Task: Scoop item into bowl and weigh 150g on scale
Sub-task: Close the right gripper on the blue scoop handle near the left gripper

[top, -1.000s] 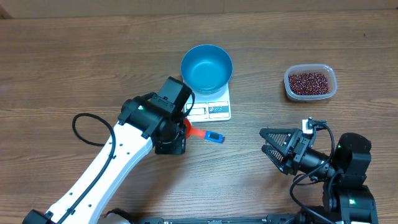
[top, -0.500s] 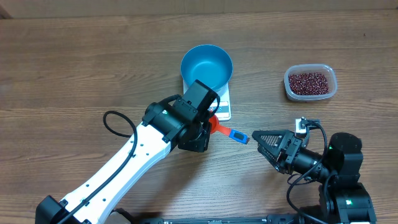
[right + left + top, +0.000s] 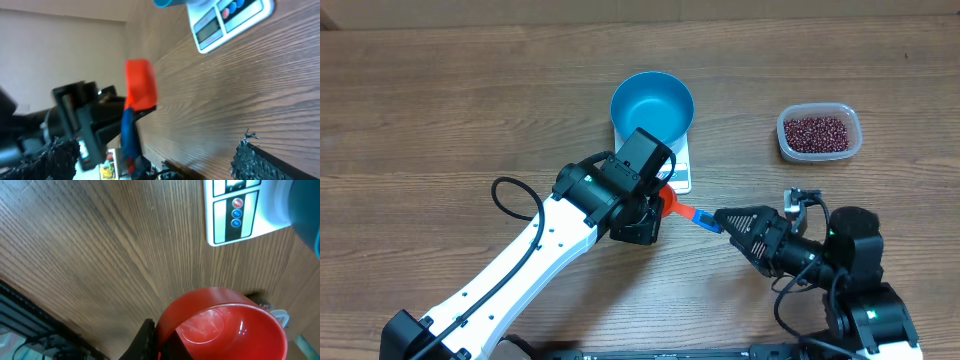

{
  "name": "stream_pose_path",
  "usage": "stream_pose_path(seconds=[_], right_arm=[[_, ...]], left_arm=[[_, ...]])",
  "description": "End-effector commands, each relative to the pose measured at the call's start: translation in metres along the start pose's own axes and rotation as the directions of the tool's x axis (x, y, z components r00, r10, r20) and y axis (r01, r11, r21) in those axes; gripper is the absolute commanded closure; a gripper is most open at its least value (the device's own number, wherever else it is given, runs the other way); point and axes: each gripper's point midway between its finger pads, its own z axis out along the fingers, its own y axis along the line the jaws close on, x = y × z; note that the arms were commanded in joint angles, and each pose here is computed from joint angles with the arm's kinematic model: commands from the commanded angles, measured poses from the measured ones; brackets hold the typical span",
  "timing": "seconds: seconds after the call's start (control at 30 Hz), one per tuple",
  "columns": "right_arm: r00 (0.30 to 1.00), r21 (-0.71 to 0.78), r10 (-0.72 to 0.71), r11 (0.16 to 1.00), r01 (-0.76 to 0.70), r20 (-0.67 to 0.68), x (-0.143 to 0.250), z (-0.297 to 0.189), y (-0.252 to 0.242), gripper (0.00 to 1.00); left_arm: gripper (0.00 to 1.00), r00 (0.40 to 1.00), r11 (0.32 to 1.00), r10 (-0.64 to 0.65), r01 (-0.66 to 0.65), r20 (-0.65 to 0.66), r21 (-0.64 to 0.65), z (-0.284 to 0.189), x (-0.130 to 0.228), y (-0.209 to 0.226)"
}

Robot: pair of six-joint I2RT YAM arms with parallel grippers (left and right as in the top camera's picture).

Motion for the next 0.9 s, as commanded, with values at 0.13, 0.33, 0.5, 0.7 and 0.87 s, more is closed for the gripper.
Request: stream_pose_path(seconds=[0.13,0.33,0.5,0.7,0.87], right_arm=[[1.0,0.01,0.003,1.0,-0.003,-0.022,-0.008,0.01,0.002,0.06],[0.999,-0.014,-0.013,1.0,0.013,-0.05,-0.008,0.014,0.005,0.13],[0.997,-0.043,-0.058,0.998,0.055,-0.058,-0.008,0.014,0.011,0.13],[0.994,-0.077,-0.088,0.994,0.084,-0.058,-0.008,0.014,0.019,0.13],[0.987,-0.126,-0.139,0.984,0.128,-0.084,-0.003,0.013,0.029,0.14]], left_arm=[[0.96,0.999,1.0,0.018,-0.018,-0.036,-0.012,0.001,0.016,0.003],[0.96,0.999,1.0,0.029,-0.028,-0.025,0.006,0.001,0.017,0.001],[0.96,0.999,1.0,0.028,-0.028,-0.015,0.011,0.001,0.015,0.0],[0.96,0.999,1.0,0.028,-0.028,-0.015,0.011,0.001,0.015,0.0],[0.96,0.999,0.999,0.031,-0.03,-0.021,0.021,0.001,0.017,-0.003]])
